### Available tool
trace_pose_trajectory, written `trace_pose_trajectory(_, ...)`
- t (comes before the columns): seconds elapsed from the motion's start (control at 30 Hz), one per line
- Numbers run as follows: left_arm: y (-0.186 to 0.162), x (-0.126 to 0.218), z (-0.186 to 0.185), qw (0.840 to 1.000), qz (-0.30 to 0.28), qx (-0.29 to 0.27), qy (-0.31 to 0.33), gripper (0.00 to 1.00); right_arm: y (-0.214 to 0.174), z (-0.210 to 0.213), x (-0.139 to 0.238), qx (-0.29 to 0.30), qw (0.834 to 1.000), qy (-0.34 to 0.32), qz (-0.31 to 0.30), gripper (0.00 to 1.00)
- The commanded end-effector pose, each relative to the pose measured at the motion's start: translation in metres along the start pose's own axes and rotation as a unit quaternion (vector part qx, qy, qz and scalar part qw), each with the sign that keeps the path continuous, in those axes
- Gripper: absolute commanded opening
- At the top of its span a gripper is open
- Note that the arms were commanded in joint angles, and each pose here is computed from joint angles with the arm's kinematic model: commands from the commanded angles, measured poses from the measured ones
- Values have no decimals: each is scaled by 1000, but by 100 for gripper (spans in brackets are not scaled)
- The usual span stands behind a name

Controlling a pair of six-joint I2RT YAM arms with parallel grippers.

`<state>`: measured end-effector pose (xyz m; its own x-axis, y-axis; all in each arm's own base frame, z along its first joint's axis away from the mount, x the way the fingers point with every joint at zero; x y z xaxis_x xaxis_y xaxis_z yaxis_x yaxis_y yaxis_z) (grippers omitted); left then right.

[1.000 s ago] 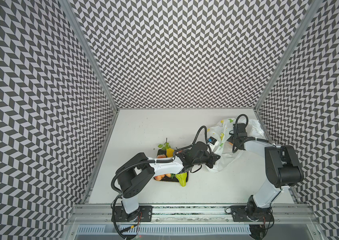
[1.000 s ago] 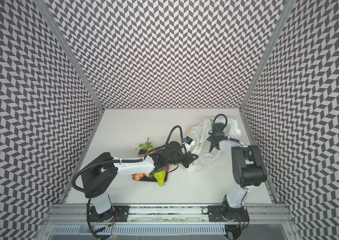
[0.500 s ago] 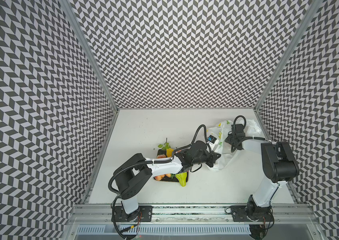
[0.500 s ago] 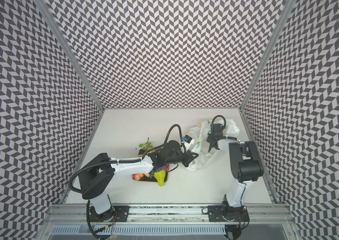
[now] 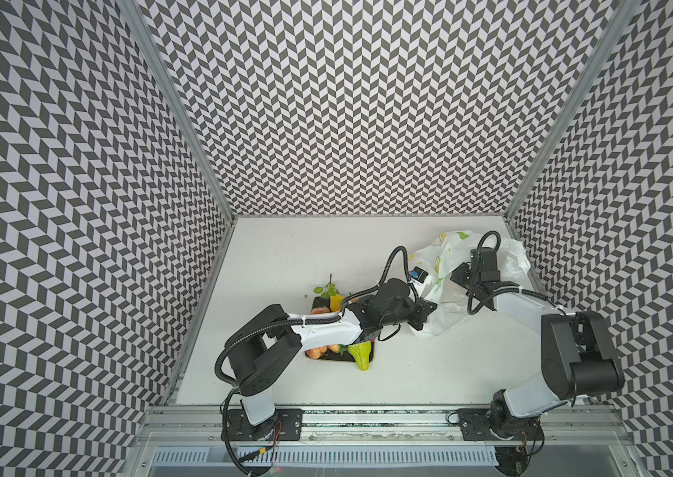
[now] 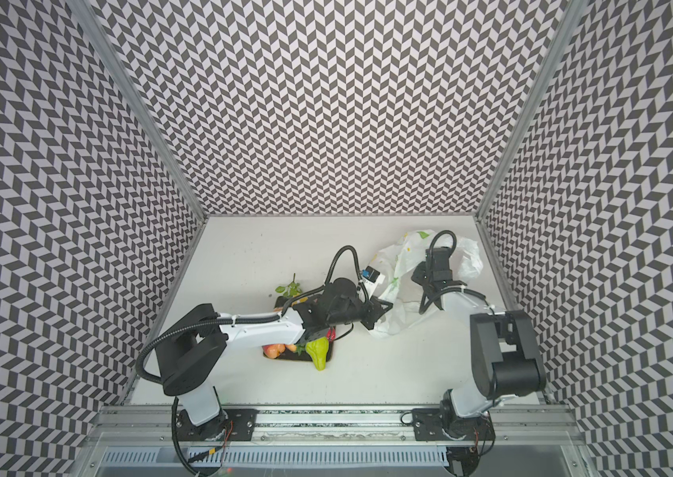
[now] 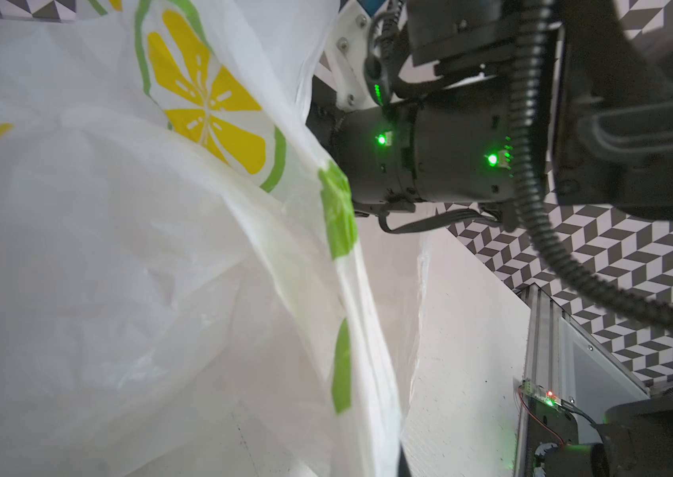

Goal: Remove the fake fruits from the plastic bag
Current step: 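Close the right gripper on the larger red apple inside the bag, then lift the red apple out with the right gripper while the left releases the bag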

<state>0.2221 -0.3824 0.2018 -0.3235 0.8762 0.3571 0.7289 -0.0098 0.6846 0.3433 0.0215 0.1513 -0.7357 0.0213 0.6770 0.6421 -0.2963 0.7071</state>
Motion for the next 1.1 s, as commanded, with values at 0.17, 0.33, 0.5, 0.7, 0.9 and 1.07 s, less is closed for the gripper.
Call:
trace_pose_trajectory(0.17, 23, -3, 2, 999, -35, 5, 3, 0, -7, 6, 35, 26, 996, 78, -24, 46)
trace_pose_trajectory(0.33, 37, -6, 8, 999, -47, 5, 11, 0, -14, 11, 47, 48, 993, 106, -18, 46)
trace_pose_trajectory(0.5, 50, -14, 19, 998, -49, 0, 26, 0, -16, 19, 63, 77, 988, 131, -27, 46)
trace_pose_trajectory(0.7, 62, -22, 27, 998, -51, 1, 44, 0, -11, 25, 86, 90, 984, 146, -48, 46)
trace_pose_trajectory(0.9, 67, -33, 35, 997, -42, -13, 56, 0, -9, 22, 104, 84, 984, 142, -62, 46)
trace_pose_trajectory(1.07, 67, -44, 46, 997, -41, 1, 67, 0, -8, 15, 116, 71, 987, 119, -82, 46)
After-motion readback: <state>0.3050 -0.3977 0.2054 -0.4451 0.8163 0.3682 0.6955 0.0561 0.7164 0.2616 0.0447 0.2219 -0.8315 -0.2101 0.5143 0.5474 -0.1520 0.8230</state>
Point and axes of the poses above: each gripper's point midway between its finger pads, its own x axis back along the fingers, its own z axis along the line the jaws close on, y = z × x, the point moved 9 cm from there along x, back along the fingers, and after that the axes turned 14 degrees about x, right-handed, at the moved point
